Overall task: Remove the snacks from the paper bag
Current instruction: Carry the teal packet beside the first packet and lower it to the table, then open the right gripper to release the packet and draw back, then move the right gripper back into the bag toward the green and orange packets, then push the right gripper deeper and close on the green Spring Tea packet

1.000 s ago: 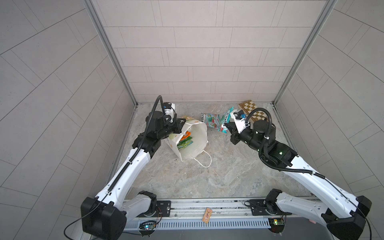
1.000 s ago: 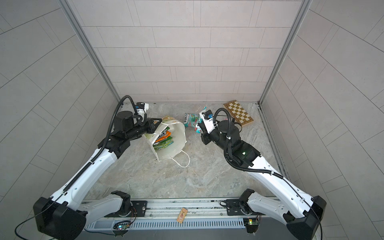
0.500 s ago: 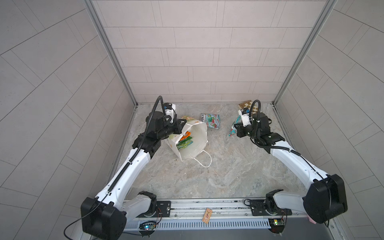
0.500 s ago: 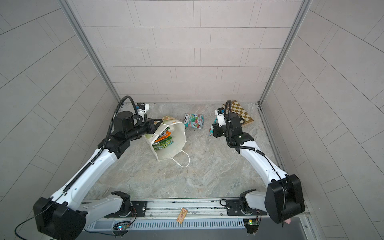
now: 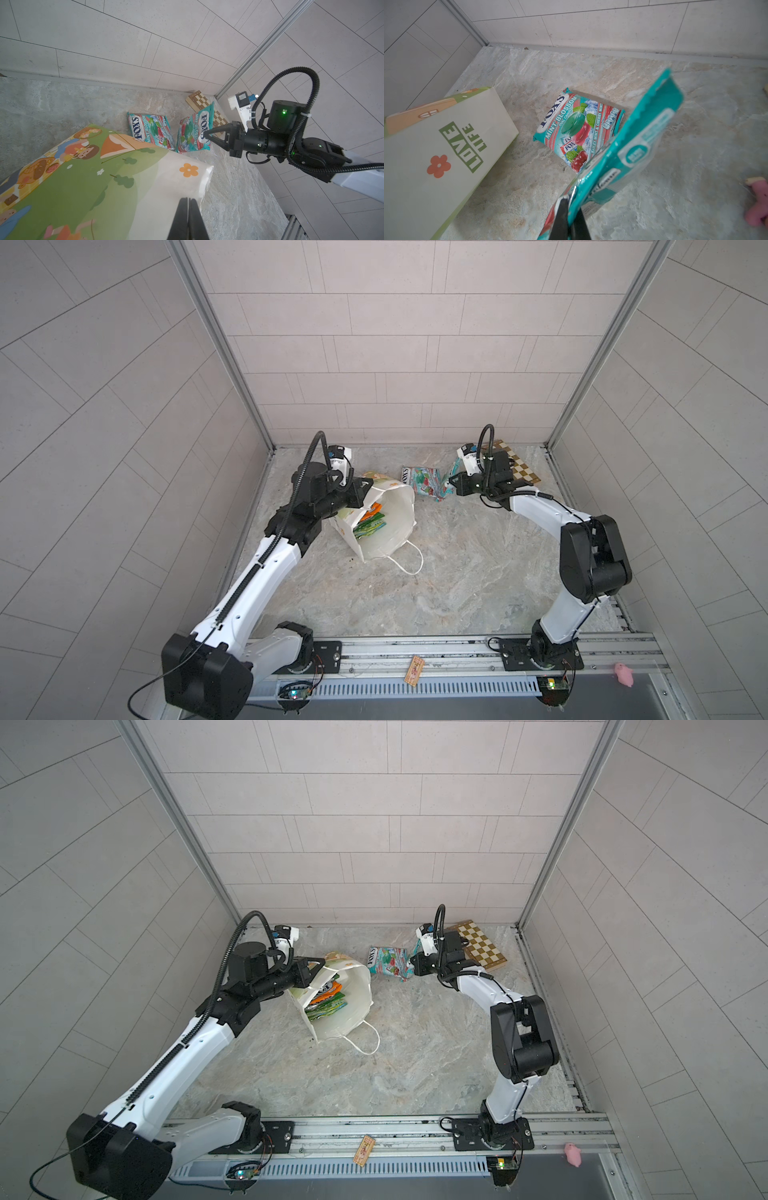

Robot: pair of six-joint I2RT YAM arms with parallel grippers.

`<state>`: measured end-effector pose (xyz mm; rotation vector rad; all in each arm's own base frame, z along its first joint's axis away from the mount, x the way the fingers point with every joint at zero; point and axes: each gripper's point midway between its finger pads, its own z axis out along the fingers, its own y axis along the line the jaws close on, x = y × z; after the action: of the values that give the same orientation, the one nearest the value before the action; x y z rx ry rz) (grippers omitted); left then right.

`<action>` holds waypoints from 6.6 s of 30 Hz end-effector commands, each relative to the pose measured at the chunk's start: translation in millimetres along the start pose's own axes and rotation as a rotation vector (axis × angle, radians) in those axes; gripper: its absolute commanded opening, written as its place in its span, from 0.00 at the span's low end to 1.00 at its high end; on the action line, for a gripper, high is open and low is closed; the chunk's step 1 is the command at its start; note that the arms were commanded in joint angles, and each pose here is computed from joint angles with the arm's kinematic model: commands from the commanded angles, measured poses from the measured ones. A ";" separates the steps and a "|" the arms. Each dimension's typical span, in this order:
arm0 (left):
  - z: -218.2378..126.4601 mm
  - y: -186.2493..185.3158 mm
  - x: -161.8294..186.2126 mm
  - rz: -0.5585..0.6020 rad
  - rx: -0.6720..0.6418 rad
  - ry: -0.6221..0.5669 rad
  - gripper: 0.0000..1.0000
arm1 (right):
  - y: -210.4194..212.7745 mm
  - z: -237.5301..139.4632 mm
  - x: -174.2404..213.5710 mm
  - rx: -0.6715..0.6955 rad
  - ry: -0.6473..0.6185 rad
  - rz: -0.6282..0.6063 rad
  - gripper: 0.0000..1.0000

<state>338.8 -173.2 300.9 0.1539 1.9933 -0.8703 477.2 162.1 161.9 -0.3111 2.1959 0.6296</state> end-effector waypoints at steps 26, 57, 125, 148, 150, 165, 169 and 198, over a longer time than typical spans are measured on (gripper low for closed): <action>-2.1 -5.2 -5.3 0.030 0.009 -0.007 0.00 | -114.3 5.9 69.0 0.243 0.280 0.104 0.00; -2.2 -4.4 -4.5 0.032 0.004 -0.002 0.00 | -67.6 -38.4 19.4 0.274 0.103 0.053 0.55; 4.6 -1.7 -10.0 -0.062 0.019 -0.059 0.00 | 258.2 15.9 102.2 -0.332 0.155 0.082 0.29; -0.1 -21.5 9.8 0.120 0.111 0.049 0.00 | 282.6 65.3 48.3 -0.404 -0.058 0.630 0.27; -0.3 -24.2 12.0 0.129 0.128 0.060 0.00 | 280.3 67.9 45.2 -0.393 -0.071 0.651 0.29; -0.8 -33.0 15.9 0.145 0.182 0.083 0.00 | 275.4 92.6 37.7 -0.369 -0.101 0.759 0.37; -0.8 -34.0 15.9 0.144 0.190 0.084 0.00 | 276.3 98.2 36.4 -0.359 -0.092 0.764 0.40; -3.1 -36.3 15.8 0.161 0.190 0.080 0.00 | 250.8 155.5 33.4 -0.255 0.009 0.754 0.17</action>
<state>322.5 -192.0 286.0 0.3914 2.0018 -0.9085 446.9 463.7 151.9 0.4106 2.1469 1.3716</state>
